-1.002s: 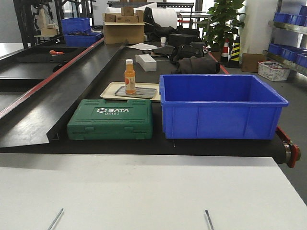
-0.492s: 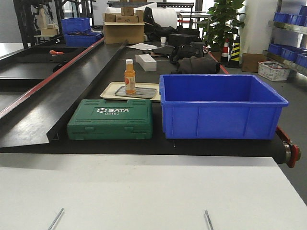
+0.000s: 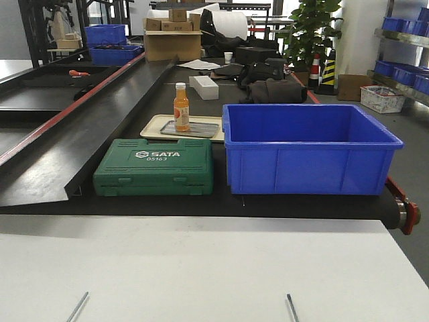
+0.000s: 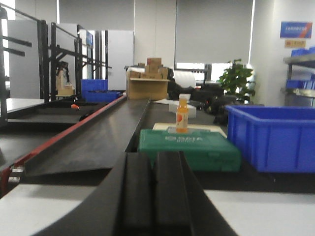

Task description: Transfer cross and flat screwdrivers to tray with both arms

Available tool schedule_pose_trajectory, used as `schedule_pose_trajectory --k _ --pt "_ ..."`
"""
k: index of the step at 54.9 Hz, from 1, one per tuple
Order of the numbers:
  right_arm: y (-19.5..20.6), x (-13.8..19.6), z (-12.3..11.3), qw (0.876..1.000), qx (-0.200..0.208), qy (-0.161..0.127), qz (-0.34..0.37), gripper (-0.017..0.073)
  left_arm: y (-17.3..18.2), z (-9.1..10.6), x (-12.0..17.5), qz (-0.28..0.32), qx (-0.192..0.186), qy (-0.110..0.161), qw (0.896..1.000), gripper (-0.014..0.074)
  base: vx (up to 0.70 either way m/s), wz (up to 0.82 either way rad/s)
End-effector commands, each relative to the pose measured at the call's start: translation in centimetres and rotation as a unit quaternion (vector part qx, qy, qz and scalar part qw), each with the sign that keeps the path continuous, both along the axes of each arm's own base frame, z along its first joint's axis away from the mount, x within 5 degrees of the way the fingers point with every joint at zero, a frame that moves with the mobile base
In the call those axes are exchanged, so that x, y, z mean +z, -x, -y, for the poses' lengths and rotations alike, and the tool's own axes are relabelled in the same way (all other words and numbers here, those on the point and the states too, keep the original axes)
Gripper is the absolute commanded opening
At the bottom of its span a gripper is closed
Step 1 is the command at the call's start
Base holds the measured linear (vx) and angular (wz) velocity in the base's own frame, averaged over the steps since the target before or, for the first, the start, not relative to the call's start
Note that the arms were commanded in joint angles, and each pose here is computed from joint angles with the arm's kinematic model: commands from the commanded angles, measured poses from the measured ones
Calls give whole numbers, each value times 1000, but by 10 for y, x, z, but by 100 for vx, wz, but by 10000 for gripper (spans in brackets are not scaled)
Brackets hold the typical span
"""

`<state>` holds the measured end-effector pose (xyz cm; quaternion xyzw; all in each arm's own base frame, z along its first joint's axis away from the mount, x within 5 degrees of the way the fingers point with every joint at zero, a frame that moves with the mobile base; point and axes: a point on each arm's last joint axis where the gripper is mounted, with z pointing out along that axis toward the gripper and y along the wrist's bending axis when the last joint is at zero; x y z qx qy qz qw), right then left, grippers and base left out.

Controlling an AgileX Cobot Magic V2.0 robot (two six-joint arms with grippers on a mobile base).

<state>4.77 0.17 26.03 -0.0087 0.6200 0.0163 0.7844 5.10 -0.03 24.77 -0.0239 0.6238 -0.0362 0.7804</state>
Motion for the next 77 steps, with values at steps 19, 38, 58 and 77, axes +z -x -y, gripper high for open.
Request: schedule_pose_trajectory --k 19,38,58,77 --pt "-93 115 -3 998 -6 29 -62 -8 -95 1 113 -58 4 -18 998 3 0 0" --pt "-143 86 -4 990 -1 17 -139 55 -139 1 88 -133 4 -23 991 112 0 0" --pt "-143 88 -5 992 0 17 -126 636 -141 1 88 -125 5 -23 992 529 0 0" --pt "-182 79 -40 944 66 55 -320 680 -141 1 88 -125 5 -22 992 559 0 0"
